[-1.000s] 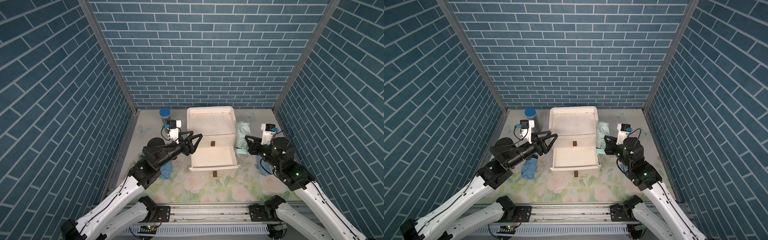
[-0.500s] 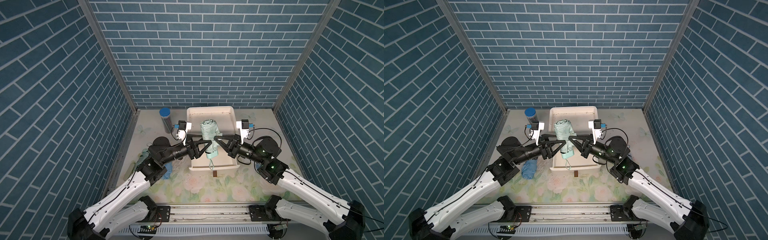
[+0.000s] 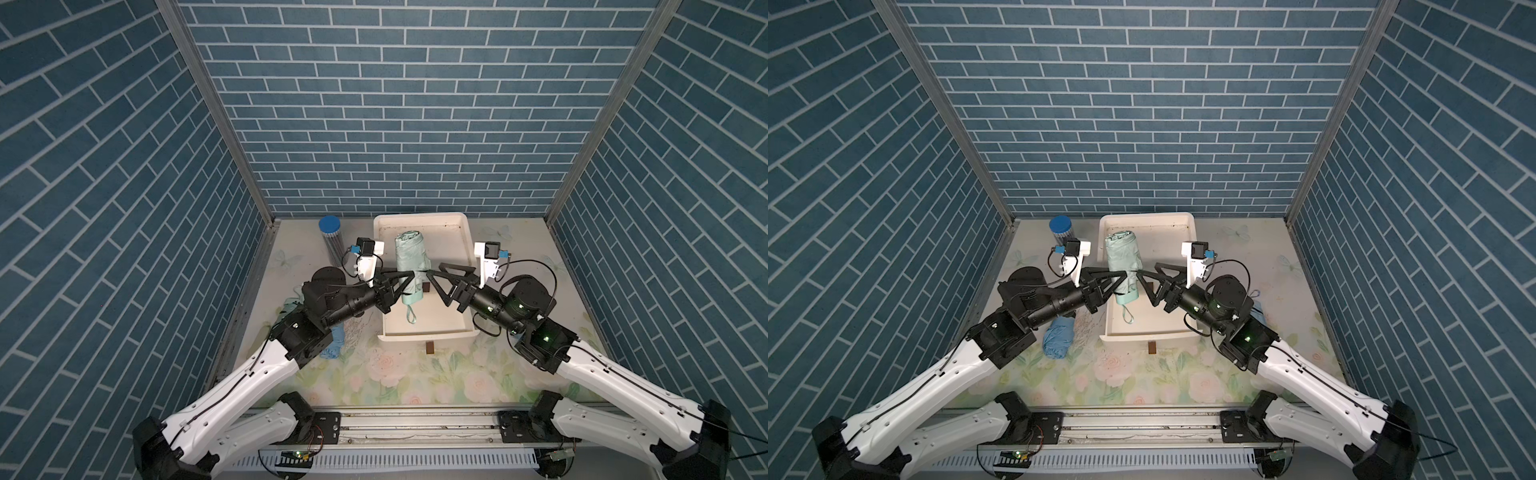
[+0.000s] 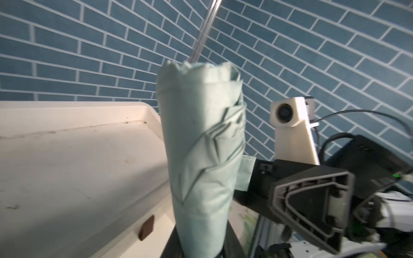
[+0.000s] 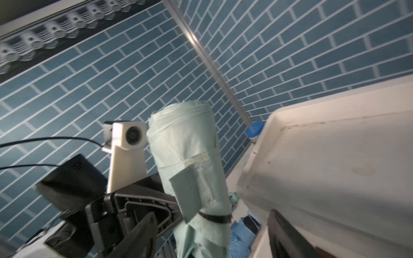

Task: Place the umbrella in the drawer by color
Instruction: Pick up the umbrella from the center of the board, then place the umbrella in the drawer.

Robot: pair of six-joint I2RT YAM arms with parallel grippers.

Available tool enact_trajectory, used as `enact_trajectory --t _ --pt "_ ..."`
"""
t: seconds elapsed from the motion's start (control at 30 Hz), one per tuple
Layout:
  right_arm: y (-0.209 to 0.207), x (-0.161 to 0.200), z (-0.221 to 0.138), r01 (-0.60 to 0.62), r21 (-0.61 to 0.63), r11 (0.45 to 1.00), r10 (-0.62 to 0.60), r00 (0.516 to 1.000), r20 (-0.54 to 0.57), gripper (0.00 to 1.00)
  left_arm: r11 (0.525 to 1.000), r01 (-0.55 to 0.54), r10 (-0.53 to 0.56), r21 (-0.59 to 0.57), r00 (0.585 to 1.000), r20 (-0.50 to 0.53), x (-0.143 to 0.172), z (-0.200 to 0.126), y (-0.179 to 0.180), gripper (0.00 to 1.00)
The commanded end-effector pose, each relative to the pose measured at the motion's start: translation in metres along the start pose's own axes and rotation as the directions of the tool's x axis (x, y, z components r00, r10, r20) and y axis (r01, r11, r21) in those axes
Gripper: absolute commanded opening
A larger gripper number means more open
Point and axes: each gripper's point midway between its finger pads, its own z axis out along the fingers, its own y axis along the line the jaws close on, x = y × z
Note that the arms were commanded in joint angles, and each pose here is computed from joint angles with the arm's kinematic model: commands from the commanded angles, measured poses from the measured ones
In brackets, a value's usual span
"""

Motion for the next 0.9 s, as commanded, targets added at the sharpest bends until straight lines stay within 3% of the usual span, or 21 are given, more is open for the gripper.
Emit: enact_trajectory --t 0.0,0.1,0.17,0.27,0.4,0.57,0.67,0.87 --pt "-0.041 -0.019 -0.021 0.057 0.316 0.947 -0.061 0.998 0.001 0.86 0.969 -0.163 0.162 -0.186 0.987 -0.018 -0.008 -0.007 0.022 0.01" --pt "-0.050 -0.018 -0.025 0.068 0.426 0.902 -0.031 0.995 -0.093 0.95 0.898 -0.315 0.299 -0.307 0.949 -0.099 0.004 -0.006 0.023 0.00" --pt "-0.053 -0.015 -0.029 0.055 0.475 0.879 0.009 0.991 -0.131 0.97 0.801 -0.412 0.381 -0.434 0.911 -0.161 0.010 -0.005 0.026 0.00" --pt "-0.033 -0.012 -0.024 0.007 0.383 0.924 0.055 0.987 -0.150 0.99 0.734 -0.481 0.438 -0.480 0.875 -0.206 0.017 0.000 0.021 0.00" --pt "-0.011 -0.013 -0.018 -0.063 0.283 0.957 0.110 0.982 -0.155 0.97 0.704 -0.523 0.492 -0.481 0.847 -0.200 0.022 0.001 0.007 0.00" --pt "0.000 -0.003 -0.008 -0.145 0.211 0.967 0.183 0.968 -0.174 0.93 0.635 -0.650 0.601 -0.417 0.755 -0.263 0.040 0.009 -0.018 0.00" --pt "0.001 0.000 -0.005 -0.169 0.191 0.967 0.202 0.965 -0.169 0.92 0.606 -0.691 0.623 -0.393 0.720 -0.307 0.052 0.015 -0.020 0.00" --pt "-0.002 0.006 -0.006 -0.193 0.197 0.961 0.229 0.957 -0.179 0.83 0.612 -0.688 0.618 -0.390 0.724 -0.307 0.058 0.017 -0.019 0.00"
